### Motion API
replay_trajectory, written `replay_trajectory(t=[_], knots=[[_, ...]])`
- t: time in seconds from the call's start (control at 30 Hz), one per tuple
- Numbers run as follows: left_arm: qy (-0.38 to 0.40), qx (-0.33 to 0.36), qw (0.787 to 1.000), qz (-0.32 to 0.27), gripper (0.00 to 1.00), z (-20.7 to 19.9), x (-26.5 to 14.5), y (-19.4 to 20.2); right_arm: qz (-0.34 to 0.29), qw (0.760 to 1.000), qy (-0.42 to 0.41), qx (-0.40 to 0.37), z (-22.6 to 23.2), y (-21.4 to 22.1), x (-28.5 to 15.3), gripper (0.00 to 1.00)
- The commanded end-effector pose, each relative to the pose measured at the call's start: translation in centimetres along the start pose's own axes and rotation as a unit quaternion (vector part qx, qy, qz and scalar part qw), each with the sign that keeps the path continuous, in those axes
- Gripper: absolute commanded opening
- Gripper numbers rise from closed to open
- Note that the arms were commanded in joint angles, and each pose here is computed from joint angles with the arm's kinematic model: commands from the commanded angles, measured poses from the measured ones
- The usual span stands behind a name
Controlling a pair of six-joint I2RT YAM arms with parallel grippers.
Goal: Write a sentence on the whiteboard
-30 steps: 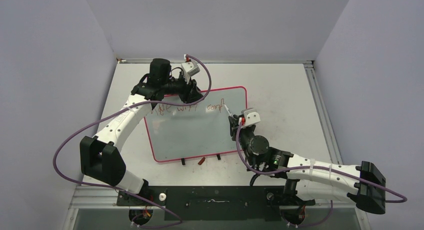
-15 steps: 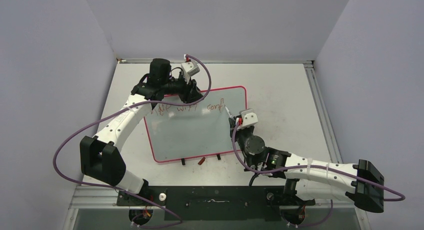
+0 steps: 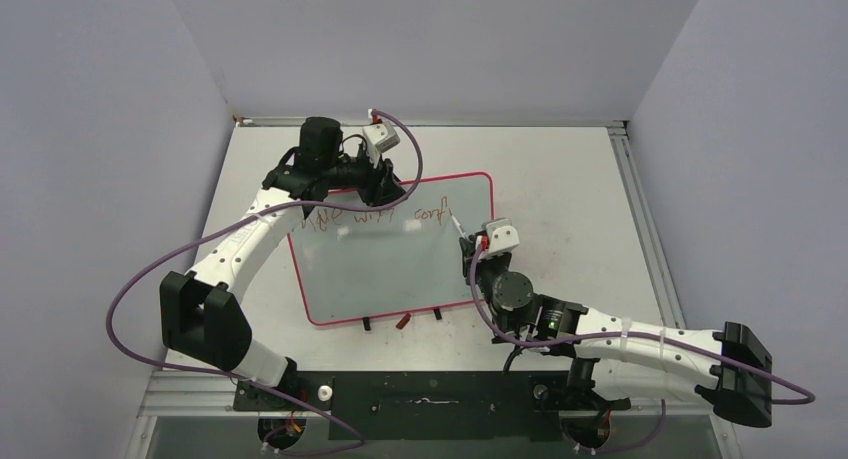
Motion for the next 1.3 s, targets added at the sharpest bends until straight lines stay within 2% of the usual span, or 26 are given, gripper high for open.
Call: replay_trajectory(t=[0.0,0.73,1.27], knots=[[0.04,-0.023,0.999,0.021,0.0,-1.5,0.1,1.0,-0.042,0.999,-0.01,0.019,-0.1,-2.4,-0.3,0.05],[0.04,-0.023,0.999,0.022,0.0,-1.5,0.1,1.0,-0.064,0.998,0.007,0.001,0.2,-3.9,1.0,0.05],[0.041,-0.024,0.999,0.022,0.0,-1.5,0.2,1.1,-0.044,0.999,0.006,0.002,-0.3,-2.7,2.1,0.05]])
Point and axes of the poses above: each gripper's point midway between its finger pads, its own x axis out along the fingers, its own z axis along the line the jaws close on, y = z × x, the point moved 5 cm from there along -x, back along the fingers, and after that the axes turned 7 degrees about -x, right-handed, at the moved point
